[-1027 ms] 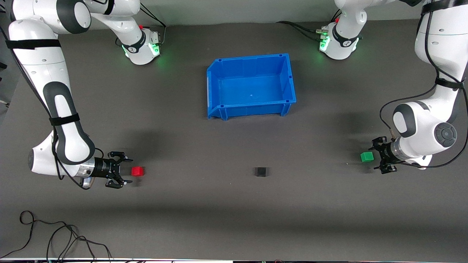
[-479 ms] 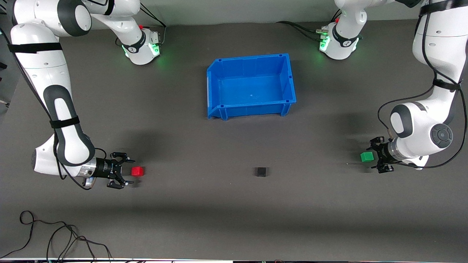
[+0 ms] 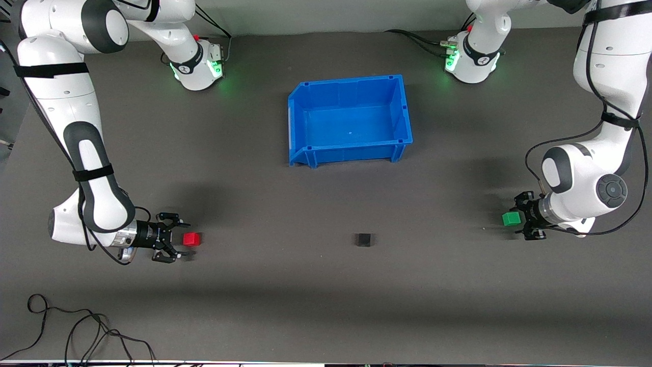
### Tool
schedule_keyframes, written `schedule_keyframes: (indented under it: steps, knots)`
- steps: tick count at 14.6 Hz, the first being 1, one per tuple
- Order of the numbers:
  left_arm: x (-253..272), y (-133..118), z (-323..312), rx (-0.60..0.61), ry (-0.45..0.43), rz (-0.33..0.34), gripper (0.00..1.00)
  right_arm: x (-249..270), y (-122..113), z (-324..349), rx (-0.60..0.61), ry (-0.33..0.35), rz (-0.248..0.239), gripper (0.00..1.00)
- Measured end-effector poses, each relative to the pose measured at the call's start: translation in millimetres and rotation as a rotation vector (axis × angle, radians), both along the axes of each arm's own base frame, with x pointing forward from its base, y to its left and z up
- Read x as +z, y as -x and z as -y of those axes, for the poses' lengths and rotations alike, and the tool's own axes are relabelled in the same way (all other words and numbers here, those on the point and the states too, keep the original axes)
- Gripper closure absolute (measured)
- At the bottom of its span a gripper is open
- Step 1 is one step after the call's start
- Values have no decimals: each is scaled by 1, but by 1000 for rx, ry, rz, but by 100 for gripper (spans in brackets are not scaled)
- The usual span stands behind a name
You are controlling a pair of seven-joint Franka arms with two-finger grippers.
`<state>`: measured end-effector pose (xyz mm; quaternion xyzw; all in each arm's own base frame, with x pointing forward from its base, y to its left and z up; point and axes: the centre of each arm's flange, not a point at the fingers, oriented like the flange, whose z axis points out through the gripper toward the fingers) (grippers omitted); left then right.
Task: Attach green and red cubes to black cube
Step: 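Close the right gripper on the red cube while the left gripper grips green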
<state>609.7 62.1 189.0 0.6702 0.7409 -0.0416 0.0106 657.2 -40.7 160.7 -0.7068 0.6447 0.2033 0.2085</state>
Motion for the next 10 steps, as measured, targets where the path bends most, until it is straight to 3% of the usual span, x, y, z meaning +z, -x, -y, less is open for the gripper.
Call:
schedule_keyframes:
  steps: [1, 3, 4, 7, 10]
  knots:
    - [-1, 0, 0, -1, 0, 0, 49, 0, 0, 0, 0, 0, 2, 22]
    - [-1, 0, 0, -1, -1, 3, 57, 1, -1, -1, -1, 1, 6, 25]
    - [-1, -1, 0, -1, -1, 5, 60, 1, -2, -1, -1, 2, 7, 31]
    - [4, -6, 3, -7, -2, 20, 60, 1, -2, -1, -2, 2, 8, 60]
    - [22, -16, 16, -30, 5, 13, 60, 2, -2, -1, -2, 2, 10, 60]
